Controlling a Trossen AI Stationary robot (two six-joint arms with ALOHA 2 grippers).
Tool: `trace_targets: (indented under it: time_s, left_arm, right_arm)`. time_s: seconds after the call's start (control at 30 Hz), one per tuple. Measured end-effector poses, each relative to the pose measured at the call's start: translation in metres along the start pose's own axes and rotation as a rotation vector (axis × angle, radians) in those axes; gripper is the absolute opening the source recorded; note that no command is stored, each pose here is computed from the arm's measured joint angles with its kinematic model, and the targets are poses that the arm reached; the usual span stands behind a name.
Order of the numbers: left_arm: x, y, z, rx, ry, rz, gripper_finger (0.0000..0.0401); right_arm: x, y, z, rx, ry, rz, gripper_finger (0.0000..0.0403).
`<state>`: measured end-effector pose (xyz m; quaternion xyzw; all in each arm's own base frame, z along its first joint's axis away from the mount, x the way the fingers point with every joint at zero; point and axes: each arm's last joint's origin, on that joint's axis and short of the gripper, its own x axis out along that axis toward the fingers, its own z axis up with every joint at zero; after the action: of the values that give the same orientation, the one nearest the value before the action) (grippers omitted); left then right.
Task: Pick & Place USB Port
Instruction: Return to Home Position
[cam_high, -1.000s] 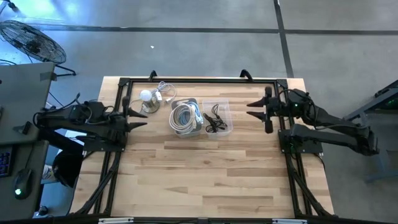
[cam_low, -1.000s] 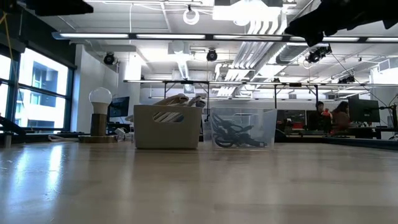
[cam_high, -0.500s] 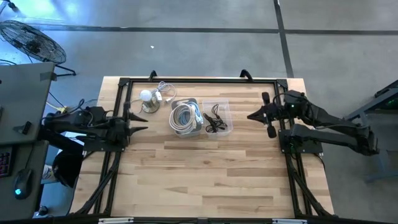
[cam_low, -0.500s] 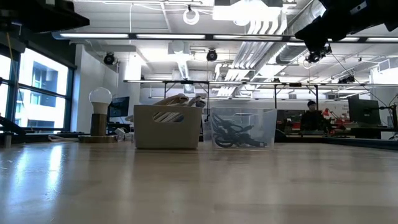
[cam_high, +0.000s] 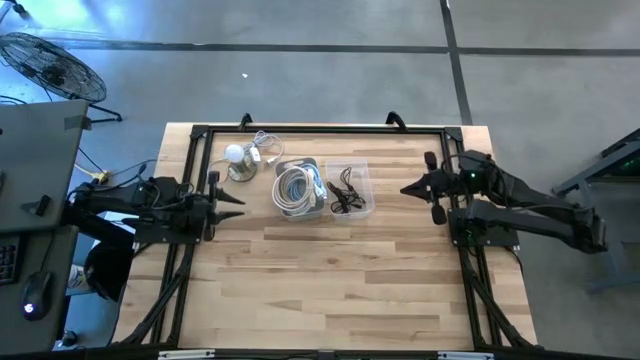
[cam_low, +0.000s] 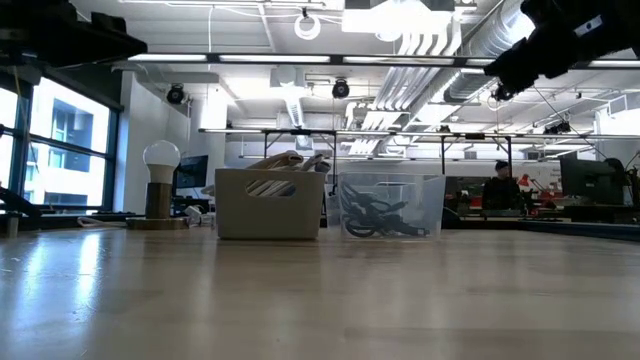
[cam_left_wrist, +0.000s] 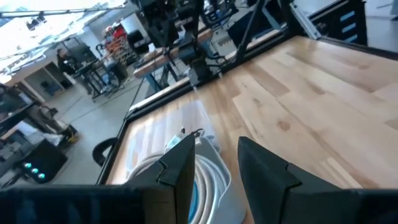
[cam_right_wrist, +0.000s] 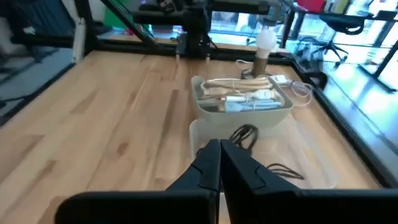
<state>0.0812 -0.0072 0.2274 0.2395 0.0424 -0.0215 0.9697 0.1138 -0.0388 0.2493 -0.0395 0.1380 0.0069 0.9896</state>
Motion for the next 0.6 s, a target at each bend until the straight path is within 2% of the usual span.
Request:
trace_targets:
  time_s: [0.2, 0.33, 0.6]
  left_arm:
    - [0.000, 0.000, 0.000, 0.001, 0.000, 0.000, 0.0119]
    - [0.000, 0.000, 0.000, 0.001, 0.001, 0.003, 0.0119]
    - [0.000, 0.000, 0.000, -0.009, 0.002, 0.002, 0.0119]
  right_arm:
    - [0.001, 0.006, -0.019, 0.009, -0.124, 0.050, 0.0000]
    - [0.004, 0.005, -0.030, 0.052, -0.191, -0.007, 0.0000]
    - [0.012, 0.005, -0.053, 0.034, -0.291, -0.065, 0.0000]
